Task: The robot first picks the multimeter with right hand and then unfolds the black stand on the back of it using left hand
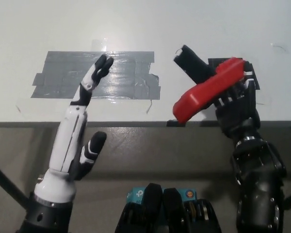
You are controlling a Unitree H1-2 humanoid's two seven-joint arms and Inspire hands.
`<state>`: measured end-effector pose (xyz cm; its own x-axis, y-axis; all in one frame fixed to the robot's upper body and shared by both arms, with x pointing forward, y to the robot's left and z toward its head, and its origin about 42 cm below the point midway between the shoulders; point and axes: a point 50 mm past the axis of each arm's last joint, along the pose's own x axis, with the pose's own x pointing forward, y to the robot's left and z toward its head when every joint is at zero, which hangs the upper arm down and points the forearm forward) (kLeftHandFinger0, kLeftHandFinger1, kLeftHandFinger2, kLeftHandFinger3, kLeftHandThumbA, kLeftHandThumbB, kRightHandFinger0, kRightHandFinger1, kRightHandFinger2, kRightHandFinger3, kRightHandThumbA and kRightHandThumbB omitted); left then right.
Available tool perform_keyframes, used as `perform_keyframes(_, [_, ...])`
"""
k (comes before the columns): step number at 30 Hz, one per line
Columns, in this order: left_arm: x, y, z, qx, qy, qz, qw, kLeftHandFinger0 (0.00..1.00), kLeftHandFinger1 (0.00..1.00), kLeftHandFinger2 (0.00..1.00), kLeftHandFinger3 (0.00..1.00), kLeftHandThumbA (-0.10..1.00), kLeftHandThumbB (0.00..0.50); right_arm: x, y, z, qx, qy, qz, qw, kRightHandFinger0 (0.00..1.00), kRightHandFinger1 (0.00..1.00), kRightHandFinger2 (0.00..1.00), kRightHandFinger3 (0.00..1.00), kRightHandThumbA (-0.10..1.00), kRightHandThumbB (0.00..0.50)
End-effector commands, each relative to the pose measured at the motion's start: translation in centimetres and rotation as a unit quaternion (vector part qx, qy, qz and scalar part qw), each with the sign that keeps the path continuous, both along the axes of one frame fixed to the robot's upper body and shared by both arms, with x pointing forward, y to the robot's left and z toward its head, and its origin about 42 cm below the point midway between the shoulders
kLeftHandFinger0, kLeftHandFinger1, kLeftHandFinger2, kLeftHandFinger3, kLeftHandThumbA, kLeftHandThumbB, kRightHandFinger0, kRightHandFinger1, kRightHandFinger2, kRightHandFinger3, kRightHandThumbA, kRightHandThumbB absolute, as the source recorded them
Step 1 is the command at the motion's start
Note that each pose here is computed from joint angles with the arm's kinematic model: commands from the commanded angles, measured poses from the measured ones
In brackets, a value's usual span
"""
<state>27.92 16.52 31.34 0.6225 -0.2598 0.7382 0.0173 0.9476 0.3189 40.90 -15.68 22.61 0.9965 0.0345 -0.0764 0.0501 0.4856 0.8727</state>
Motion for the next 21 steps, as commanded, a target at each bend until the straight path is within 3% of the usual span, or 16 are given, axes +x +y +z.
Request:
perform_keyframes(1, [-2.0, -2.5, 5.1, 0.019, -0.073, -0.031, 0.997, 1.00, 1.00, 1.00, 1.00, 1.00, 0.330, -4.6, 4.6, 11.1, 0.113, -0.330, 0.236, 0.907, 0.00, 0.00, 0.38, 0.42, -0.10, 0.216])
perform_keyframes(2, [-2.0, -2.7, 5.2, 0.022, -0.072, -0.033, 0.997, 1.00, 1.00, 1.00, 1.00, 1.00, 0.334, -4.9, 4.7, 11.0, 0.110, -0.333, 0.243, 0.904, 0.00, 0.00, 0.36, 0.40, -0.10, 0.219])
perform_keyframes(4, [-2.2, -2.9, 5.3, 0.026, -0.073, -0.032, 0.997, 1.00, 1.00, 1.00, 1.00, 1.00, 0.341, -5.3, 4.9, 10.9, 0.093, -0.336, 0.242, 0.905, 0.00, 0.00, 0.22, 0.23, -0.10, 0.256])
perform_keyframes(5, [-2.3, -3.0, 5.4, 0.028, -0.073, -0.032, 0.996, 1.00, 1.00, 1.00, 1.00, 1.00, 0.349, -5.5, 5.0, 10.8, 0.088, -0.337, 0.245, 0.905, 0.00, 0.00, 0.18, 0.19, -0.10, 0.252])
perform_keyframes(9, [-2.4, -3.4, 5.5, 0.033, -0.080, -0.044, 0.995, 1.00, 1.00, 1.00, 1.00, 1.00, 0.334, -6.2, 5.1, 10.3, 0.085, -0.344, 0.265, 0.897, 0.00, 0.00, 0.15, 0.17, -0.10, 0.250])
perform_keyframes(15, [-2.6, -3.8, 6.0, 0.054, -0.121, -0.046, 0.990, 1.00, 1.00, 1.00, 1.00, 1.00, 0.297, -6.5, 4.7, 9.9, 0.075, -0.358, 0.276, 0.889, 0.00, 0.00, 0.13, 0.20, -0.10, 0.206])
perform_keyframes(16, [-2.9, -3.8, 6.1, 0.062, -0.132, -0.031, 0.989, 1.00, 1.00, 1.00, 1.00, 1.00, 0.327, -6.6, 4.6, 9.7, 0.068, -0.357, 0.269, 0.892, 0.00, 0.00, 0.09, 0.20, -0.10, 0.201])
perform_keyframes(18, [-3.1, -3.8, 6.3, 0.057, -0.153, -0.017, 0.986, 1.00, 1.00, 1.00, 1.00, 1.00, 0.322, -6.7, 4.3, 9.5, 0.073, -0.353, 0.268, 0.893, 0.00, 0.00, 0.08, 0.19, -0.10, 0.198])
perform_keyframes(20, [-3.5, -3.8, 6.5, 0.024, -0.169, -0.022, 0.985, 1.00, 1.00, 1.00, 1.00, 1.00, 0.369, -6.8, 4.0, 9.3, 0.073, -0.351, 0.266, 0.895, 0.00, 0.00, 0.09, 0.19, -0.10, 0.193])
perform_keyframes(21, [-3.9, -3.6, 6.7, 0.016, -0.199, -0.008, 0.980, 1.00, 1.00, 1.00, 1.00, 1.00, 0.347, -6.9, 3.7, 9.1, 0.072, -0.348, 0.263, 0.897, 0.00, 0.00, 0.09, 0.19, -0.10, 0.195])
